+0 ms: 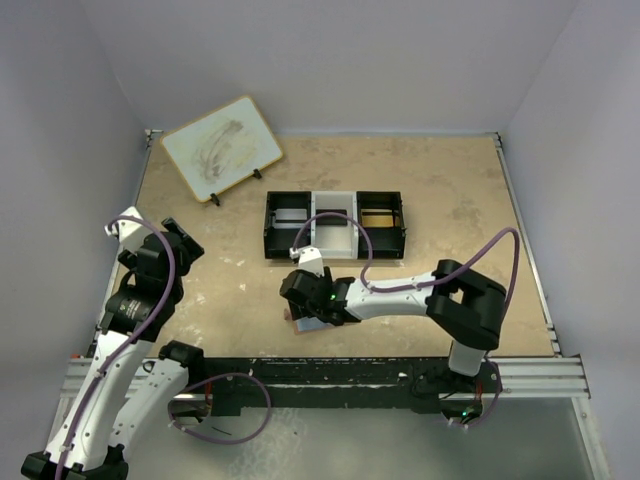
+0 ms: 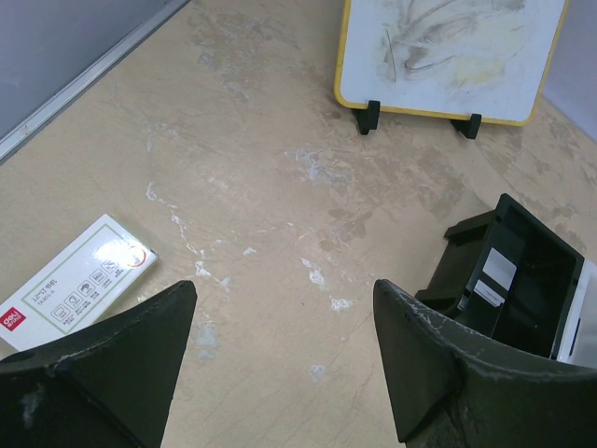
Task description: Take the credit cards out of the card holder
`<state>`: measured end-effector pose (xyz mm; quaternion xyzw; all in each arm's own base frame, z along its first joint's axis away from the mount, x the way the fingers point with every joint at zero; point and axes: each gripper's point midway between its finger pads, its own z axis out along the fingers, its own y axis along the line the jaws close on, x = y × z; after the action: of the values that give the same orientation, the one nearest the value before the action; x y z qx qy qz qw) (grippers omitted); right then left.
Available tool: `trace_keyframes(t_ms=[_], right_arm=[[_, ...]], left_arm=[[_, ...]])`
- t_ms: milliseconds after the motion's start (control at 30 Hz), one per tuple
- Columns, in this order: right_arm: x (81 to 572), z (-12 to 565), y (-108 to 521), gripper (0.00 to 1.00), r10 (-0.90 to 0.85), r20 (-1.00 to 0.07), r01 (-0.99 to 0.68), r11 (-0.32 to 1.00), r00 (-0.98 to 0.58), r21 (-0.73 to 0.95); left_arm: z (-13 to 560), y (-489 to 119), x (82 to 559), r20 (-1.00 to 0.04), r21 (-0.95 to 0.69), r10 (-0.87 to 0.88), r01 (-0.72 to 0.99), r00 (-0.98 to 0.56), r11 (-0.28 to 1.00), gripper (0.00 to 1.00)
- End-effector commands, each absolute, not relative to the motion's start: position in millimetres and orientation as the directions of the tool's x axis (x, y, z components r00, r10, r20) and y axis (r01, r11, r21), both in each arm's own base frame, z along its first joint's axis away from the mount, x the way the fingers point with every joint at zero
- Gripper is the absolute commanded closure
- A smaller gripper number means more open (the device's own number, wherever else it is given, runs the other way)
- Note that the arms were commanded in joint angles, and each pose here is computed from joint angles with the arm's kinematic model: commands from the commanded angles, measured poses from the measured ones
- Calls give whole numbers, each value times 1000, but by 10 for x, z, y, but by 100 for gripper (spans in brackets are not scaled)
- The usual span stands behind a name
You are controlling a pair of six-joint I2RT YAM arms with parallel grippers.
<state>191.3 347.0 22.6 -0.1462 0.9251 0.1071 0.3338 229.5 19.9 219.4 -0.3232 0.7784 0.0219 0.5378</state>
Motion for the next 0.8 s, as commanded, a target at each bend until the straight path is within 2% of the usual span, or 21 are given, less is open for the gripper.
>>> trace_keyframes(t_ms=[0, 100, 200, 333, 500, 600, 767], right_arm=[[1862, -56, 3235, 31, -255, -594, -285, 958, -763, -45], [1871, -154, 3152, 31, -288, -585, -269, 955, -758, -121], [1880, -149, 3164, 38, -283, -588, -265, 957, -758, -120], [1802, -45, 3368, 44, -258, -592, -322, 947, -764, 2], [1801, 160, 3611, 44, -204, -612, -378, 910, -764, 169], [1776, 113, 3597, 43, -183, -583, -389, 886, -792, 251], [1816, 112, 3541, 42, -134, -567, -370, 870, -813, 325]], left_arm=[[2245, 239, 2316, -858, -318, -478, -536, -188, 782, 25], [2231, 234, 2320, -857, -315, -477, -537, -193, 783, 25], [2232, 233, 2322, -858, -314, -477, -536, -193, 783, 25], [2213, 220, 2330, -856, -313, -477, -534, -201, 786, 26], [2183, 186, 2354, -852, -307, -475, -525, -221, 794, 26], [2162, 160, 2372, -849, -305, -474, -516, -233, 800, 26], [2134, 89, 2407, -842, -312, -475, -488, -255, 815, 26]])
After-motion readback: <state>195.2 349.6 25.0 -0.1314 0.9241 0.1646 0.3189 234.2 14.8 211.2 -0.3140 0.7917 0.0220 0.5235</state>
